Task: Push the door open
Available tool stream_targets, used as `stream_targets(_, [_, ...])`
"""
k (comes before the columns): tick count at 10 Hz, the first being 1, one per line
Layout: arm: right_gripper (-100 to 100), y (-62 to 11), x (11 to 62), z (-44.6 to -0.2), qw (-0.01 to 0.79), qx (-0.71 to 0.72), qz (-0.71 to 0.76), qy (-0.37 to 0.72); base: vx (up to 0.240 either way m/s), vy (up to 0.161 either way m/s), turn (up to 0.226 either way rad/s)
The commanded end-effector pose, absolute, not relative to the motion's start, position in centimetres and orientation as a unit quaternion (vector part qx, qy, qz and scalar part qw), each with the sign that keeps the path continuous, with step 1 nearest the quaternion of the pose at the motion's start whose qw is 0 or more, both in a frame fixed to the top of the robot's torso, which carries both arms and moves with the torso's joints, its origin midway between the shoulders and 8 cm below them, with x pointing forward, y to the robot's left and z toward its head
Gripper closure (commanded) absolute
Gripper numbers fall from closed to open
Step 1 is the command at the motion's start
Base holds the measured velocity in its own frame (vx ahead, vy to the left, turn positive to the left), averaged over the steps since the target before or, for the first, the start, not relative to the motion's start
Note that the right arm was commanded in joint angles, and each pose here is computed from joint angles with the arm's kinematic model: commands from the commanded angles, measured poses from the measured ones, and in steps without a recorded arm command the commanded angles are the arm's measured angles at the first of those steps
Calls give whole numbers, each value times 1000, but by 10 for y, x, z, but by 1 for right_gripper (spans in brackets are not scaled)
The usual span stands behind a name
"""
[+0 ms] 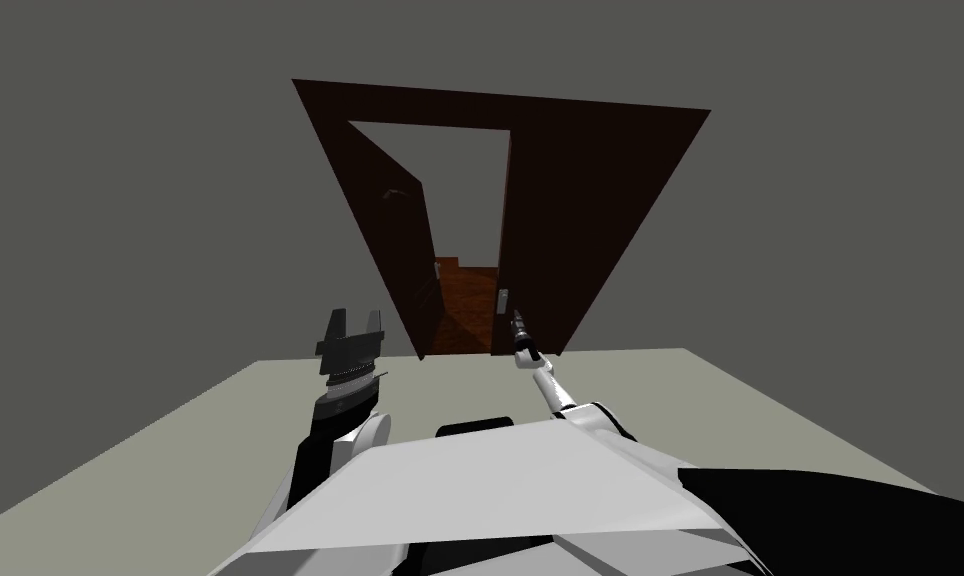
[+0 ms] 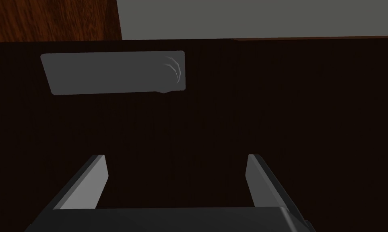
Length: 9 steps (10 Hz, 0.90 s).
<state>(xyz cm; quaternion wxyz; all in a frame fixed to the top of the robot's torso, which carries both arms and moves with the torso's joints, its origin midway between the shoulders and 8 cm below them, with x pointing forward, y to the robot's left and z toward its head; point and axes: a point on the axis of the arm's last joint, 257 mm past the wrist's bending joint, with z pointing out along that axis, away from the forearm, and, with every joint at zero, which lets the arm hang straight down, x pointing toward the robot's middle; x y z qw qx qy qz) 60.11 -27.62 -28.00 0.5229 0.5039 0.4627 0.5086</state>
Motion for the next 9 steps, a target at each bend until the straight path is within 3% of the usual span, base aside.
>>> stream_targets(1, [-100,-277,606,-284,521,507,503,467,96,-11,9])
stream_targets(9, [-100,-278,619,-294,517,515,487,480,85,-7,8])
